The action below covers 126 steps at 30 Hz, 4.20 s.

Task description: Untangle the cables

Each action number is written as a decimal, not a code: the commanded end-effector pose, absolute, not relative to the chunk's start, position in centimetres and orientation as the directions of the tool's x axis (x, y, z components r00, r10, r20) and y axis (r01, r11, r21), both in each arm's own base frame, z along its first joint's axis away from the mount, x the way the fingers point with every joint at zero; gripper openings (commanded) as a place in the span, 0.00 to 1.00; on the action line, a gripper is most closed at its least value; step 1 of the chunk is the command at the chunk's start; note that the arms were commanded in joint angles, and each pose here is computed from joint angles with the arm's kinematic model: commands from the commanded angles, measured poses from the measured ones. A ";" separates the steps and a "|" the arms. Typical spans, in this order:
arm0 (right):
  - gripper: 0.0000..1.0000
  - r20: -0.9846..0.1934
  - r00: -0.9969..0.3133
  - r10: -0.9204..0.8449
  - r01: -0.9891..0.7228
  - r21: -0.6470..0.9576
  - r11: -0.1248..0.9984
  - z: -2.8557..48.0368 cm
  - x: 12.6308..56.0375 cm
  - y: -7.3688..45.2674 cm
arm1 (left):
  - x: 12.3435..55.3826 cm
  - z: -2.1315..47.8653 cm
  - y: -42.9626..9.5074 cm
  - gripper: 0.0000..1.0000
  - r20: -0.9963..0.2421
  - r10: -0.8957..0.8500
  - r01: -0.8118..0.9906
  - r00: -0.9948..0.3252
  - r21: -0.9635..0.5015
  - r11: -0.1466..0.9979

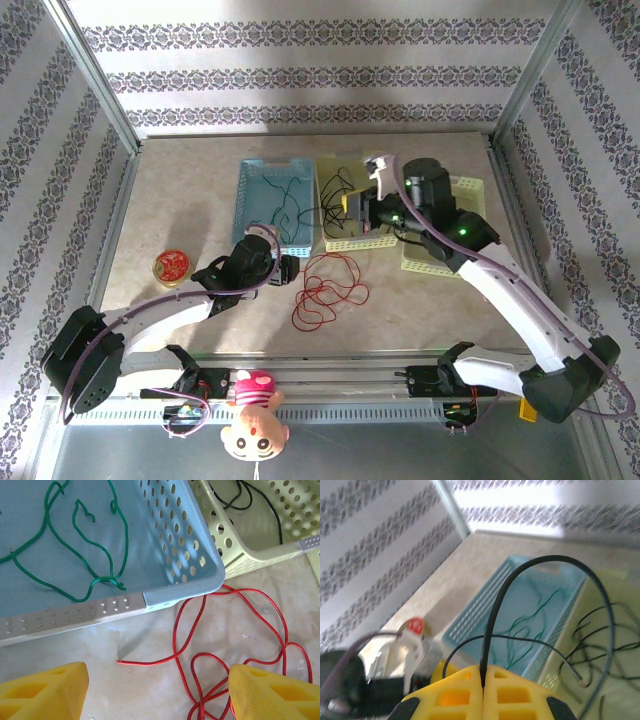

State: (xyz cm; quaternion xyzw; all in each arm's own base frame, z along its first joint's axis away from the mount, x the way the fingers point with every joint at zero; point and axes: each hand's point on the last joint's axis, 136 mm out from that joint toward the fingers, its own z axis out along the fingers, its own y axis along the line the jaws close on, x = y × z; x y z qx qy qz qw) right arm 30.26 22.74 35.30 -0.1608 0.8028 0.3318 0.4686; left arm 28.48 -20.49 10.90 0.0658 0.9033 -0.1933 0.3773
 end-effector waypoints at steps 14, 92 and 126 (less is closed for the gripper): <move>0.07 -0.685 -0.692 0.228 -0.212 0.494 0.843 20.6 44.7 20.5 | 27.2 9.6 -21.6 0.70 -0.661 0.033 0.324 -0.750 -0.323 0.889; 0.00 -0.902 -0.423 0.092 -0.690 0.386 0.612 40.3 28.5 23.5 | 28.5 12.1 -25.3 0.74 -0.731 -0.013 0.436 -0.682 -0.422 0.795; 0.00 -0.878 -0.464 0.119 -0.586 0.405 0.701 38.1 29.0 22.6 | 25.7 19.8 -30.3 0.74 -0.808 0.179 0.728 -0.562 -0.379 0.571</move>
